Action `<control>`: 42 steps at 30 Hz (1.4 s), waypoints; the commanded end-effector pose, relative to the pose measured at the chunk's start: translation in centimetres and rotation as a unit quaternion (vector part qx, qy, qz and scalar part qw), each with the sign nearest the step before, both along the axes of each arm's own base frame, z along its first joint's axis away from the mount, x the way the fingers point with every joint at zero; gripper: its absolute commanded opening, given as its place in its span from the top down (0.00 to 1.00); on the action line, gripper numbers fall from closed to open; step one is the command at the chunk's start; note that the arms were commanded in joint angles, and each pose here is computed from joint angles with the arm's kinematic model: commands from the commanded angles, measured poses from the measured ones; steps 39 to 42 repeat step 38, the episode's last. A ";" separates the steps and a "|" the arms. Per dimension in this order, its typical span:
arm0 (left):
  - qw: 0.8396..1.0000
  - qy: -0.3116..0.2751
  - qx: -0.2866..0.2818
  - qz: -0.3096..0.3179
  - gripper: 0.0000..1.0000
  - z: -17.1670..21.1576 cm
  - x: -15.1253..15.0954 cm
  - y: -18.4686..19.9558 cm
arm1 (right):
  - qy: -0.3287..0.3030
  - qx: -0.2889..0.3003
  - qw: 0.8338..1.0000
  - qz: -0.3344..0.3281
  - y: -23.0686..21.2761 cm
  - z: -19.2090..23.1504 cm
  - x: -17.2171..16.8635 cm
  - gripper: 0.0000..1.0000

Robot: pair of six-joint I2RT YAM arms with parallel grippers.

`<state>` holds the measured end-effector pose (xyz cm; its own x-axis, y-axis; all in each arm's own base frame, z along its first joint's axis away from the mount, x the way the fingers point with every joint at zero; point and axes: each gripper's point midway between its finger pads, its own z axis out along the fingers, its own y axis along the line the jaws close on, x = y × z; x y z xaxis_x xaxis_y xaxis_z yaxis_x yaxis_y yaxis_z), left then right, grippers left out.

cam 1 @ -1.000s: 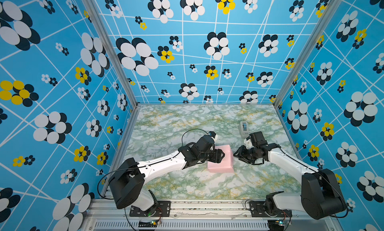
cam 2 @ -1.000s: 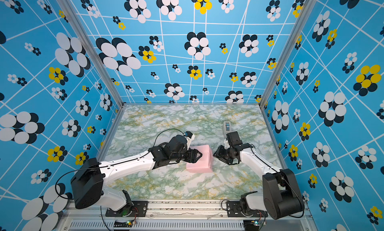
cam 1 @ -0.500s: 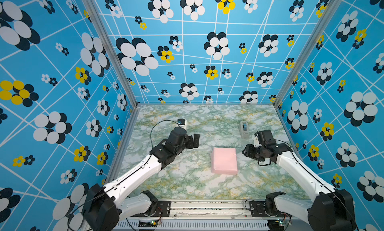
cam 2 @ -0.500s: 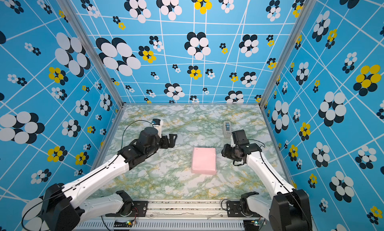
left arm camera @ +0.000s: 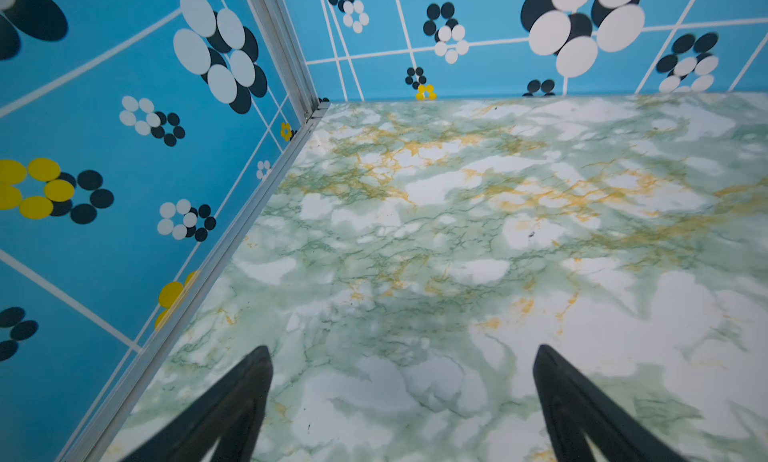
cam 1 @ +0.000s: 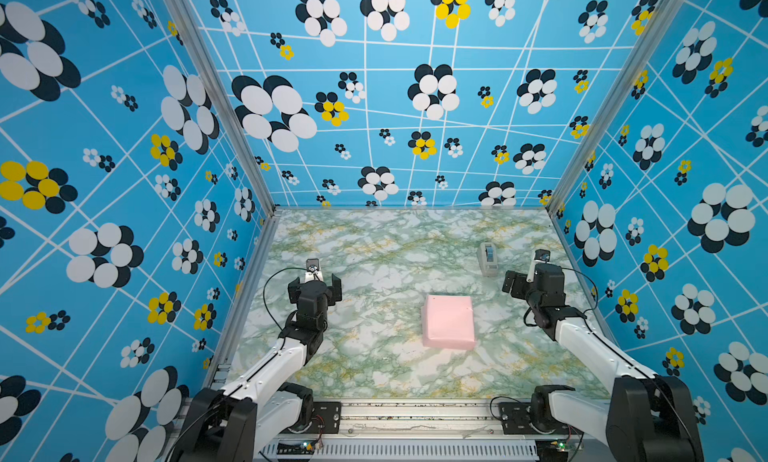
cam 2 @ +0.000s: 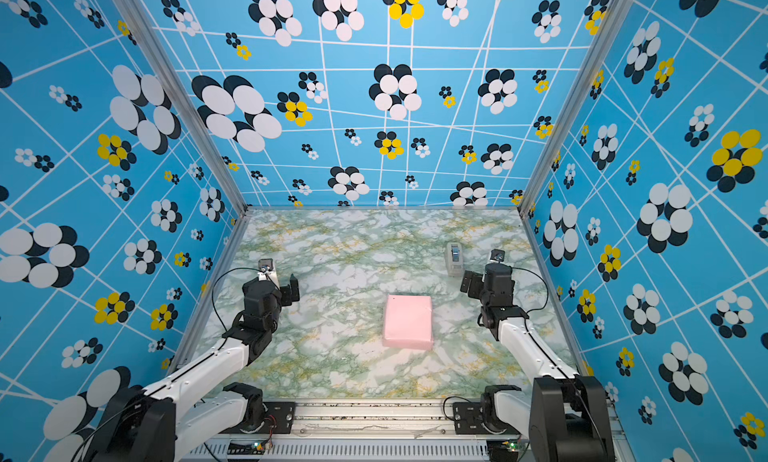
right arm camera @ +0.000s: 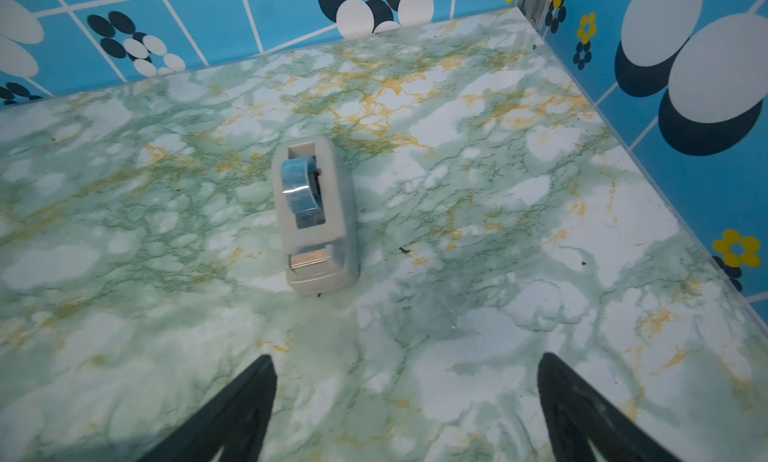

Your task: Wrap the gift box in paper

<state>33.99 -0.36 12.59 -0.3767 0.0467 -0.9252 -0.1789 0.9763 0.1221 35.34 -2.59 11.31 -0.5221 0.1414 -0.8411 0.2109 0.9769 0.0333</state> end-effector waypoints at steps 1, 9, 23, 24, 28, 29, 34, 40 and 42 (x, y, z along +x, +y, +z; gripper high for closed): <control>0.998 -0.052 -0.008 -0.035 0.01 0.4 1.8 -0.4 | -0.093 -0.019 0.995 0.029 0.0 1.8 1.9 0.01; 0.997 -0.054 -0.030 -0.047 0.01 -2.2 5.5 0.6 | -0.130 -0.024 0.989 0.071 1.2 -1.7 3.5 0.01; 0.998 -0.032 -0.046 -0.039 0.01 -2.9 5.6 1.3 | -0.105 -0.023 0.992 0.061 0.9 -2.0 4.4 0.01; 0.998 -0.032 -0.046 -0.040 0.01 -2.9 5.6 1.2 | -0.106 -0.023 0.992 0.062 0.9 -2.0 4.4 0.01; 0.998 -0.032 -0.046 -0.040 0.01 -2.9 5.6 1.2 | -0.106 -0.023 0.992 0.061 0.9 -2.0 4.4 0.01; 0.998 -0.031 -0.046 -0.039 0.01 -2.9 5.5 1.3 | -0.106 -0.023 0.992 0.061 0.9 -2.0 4.4 0.01; 0.998 -0.030 -0.046 -0.039 0.01 -3.0 5.5 1.3 | -0.106 -0.023 0.992 0.061 0.9 -2.0 4.4 0.01; 0.998 -0.031 -0.046 -0.039 0.01 -2.9 5.6 1.2 | -0.106 -0.023 0.992 0.061 0.9 -2.0 4.4 0.01; 0.998 -0.031 -0.046 -0.039 0.01 -2.9 5.6 1.2 | -0.106 -0.023 0.992 0.061 0.9 -2.0 4.4 0.01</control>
